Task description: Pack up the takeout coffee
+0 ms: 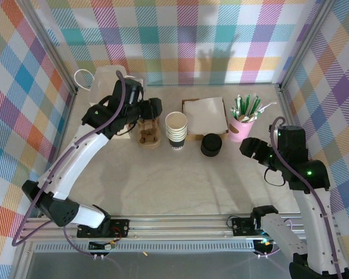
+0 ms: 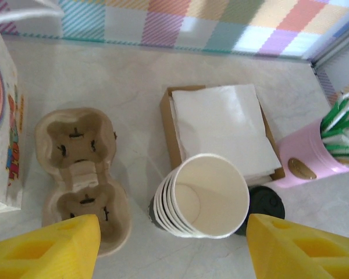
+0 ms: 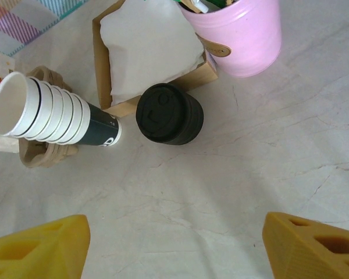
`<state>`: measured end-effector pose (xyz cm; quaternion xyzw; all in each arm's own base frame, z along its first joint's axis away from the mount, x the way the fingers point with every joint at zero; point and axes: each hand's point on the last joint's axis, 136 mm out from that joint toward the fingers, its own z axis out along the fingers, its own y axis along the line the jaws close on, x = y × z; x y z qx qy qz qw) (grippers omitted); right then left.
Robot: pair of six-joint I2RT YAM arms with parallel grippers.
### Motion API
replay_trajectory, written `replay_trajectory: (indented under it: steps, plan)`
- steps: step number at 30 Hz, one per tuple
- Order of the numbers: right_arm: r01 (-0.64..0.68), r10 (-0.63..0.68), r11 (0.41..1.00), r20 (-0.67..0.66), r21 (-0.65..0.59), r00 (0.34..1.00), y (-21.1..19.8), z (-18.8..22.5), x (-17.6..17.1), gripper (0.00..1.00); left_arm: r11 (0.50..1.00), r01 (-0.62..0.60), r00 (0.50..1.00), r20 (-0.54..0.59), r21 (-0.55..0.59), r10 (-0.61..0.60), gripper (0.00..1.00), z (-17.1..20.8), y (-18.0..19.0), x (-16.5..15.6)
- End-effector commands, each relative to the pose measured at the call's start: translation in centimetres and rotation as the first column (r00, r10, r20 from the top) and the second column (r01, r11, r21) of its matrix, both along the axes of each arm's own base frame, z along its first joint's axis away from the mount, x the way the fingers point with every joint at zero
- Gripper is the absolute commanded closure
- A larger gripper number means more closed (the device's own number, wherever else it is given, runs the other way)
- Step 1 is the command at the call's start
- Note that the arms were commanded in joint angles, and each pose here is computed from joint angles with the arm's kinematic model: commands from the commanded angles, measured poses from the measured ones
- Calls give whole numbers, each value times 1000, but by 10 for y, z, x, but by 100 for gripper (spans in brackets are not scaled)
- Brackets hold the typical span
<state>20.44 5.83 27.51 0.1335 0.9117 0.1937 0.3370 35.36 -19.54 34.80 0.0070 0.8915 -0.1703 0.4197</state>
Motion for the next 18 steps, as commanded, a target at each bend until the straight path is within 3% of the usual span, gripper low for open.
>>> replay_trajectory:
  steps: [1, 4, 12, 16, 18]
  plan:
    - [-58, 58, 998, -9, -7, 998, 5, 8, -12, 32, 998, -60, 998, -25, 12, 60, 35, 16, 12, -7]
    - [-82, 82, 996, 7, 20, 997, 11, 19, -14, 38, 993, -113, 993, -26, -21, 113, 38, 35, 16, -5]
    - [-142, 149, 975, -30, 168, 988, 36, 35, -17, 37, 989, -114, 986, -135, -96, 100, 47, 41, -1, -5]
    - [-160, 177, 964, -63, 212, 982, 45, 40, -7, 39, 996, -65, 963, -265, -54, 49, 49, 21, -20, 2]
    - [-183, 206, 953, -75, 243, 976, 52, 44, -2, 46, 999, -45, 935, -354, -30, 31, 51, 4, -29, 2]
